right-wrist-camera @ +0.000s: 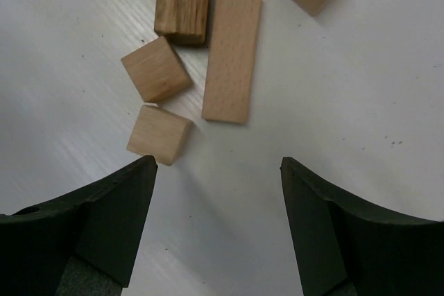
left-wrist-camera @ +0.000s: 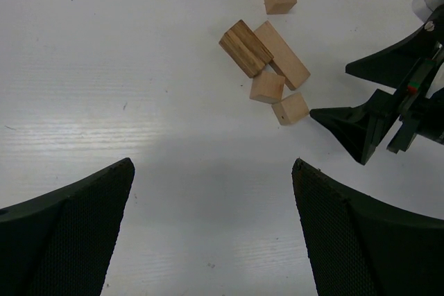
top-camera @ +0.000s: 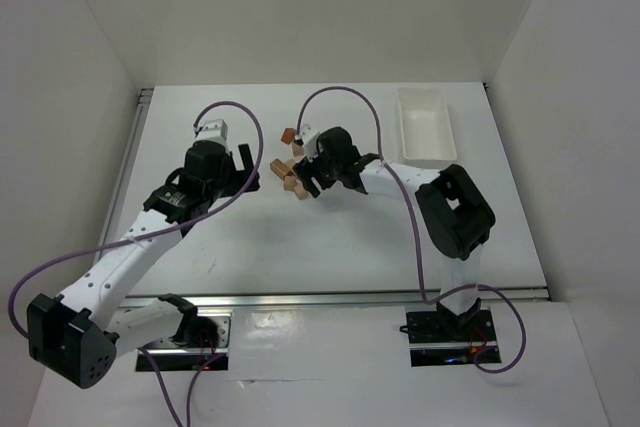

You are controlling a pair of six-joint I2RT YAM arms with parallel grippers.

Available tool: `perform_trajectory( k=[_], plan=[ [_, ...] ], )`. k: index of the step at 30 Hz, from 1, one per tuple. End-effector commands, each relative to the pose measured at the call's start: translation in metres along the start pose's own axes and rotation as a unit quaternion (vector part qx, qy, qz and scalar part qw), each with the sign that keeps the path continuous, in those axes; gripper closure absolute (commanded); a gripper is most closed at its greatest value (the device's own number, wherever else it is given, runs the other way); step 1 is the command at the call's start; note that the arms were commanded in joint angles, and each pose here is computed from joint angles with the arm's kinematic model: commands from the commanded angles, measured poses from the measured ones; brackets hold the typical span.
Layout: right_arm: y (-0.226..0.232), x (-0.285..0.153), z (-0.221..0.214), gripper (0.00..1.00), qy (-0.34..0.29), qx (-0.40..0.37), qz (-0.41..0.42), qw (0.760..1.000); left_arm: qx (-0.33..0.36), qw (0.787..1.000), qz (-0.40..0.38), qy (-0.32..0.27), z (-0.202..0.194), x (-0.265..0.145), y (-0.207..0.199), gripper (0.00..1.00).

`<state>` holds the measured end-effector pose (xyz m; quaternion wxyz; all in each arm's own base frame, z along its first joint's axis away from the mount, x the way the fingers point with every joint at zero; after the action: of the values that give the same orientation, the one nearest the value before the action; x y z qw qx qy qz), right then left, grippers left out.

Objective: Build the wood block tower

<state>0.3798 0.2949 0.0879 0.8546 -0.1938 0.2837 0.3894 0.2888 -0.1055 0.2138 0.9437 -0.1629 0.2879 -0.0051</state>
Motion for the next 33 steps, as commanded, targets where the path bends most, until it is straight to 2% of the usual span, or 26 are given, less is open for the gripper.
perform_trajectory(
  k=[1,4,5,6,13,24,29,31,32,33],
  plan=[
    [0.019,-0.015,0.015,0.2,-0.02,0.034,0.014,0.999,-0.017,0.999,-0.029,0.006,-0.006,0.01,-0.013,0.0],
    [0.037,-0.012,0.015,0.22,-0.014,0.027,-0.006,1.0,-0.016,0.999,-0.027,0.009,-0.003,0.014,-0.016,0.0],
    [0.048,-0.005,0.011,0.28,-0.006,0.024,-0.024,0.999,-0.013,1.0,-0.024,0.013,-0.006,0.017,-0.017,0.0],
    [0.054,-0.002,0.009,0.28,-0.002,0.02,-0.019,1.0,-0.013,1.0,-0.024,0.013,-0.006,0.017,-0.017,0.0],
    [0.058,0.007,0.012,0.36,-0.008,0.042,-0.023,0.999,-0.01,1.0,-0.023,0.012,-0.007,0.017,-0.018,0.0],
    [0.056,0.02,0.009,0.36,-0.005,0.042,-0.057,0.998,-0.007,1.0,-0.025,0.008,-0.003,0.016,-0.02,0.0],
    [0.054,0.032,0.005,0.52,-0.01,0.042,-0.065,0.997,-0.001,1.0,-0.029,0.01,-0.004,0.015,-0.02,0.0],
    [0.054,0.035,0.008,0.53,-0.015,0.042,-0.065,0.997,0.005,1.0,-0.027,0.014,-0.006,0.018,-0.019,0.0],
    [0.057,0.036,0.008,0.62,-0.016,0.042,-0.056,0.997,0.005,0.999,-0.031,0.017,-0.007,0.018,-0.021,0.0],
    [0.057,0.036,0.008,0.65,-0.016,0.042,-0.056,0.997,0.006,0.999,-0.028,0.021,-0.009,0.02,-0.02,0.0]
  ],
)
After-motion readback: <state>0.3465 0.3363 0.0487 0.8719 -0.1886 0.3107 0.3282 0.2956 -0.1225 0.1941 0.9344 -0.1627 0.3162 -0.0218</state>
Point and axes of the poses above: each gripper's point midway between its finger pads, its own x axis out along the fingers, its own y axis along the line the jaws close on, z = x × y, the point moved 3 cm from there along -x, back along the fingers, and after that the axes turned 4 degrees about -x, right-handed, at the moved point
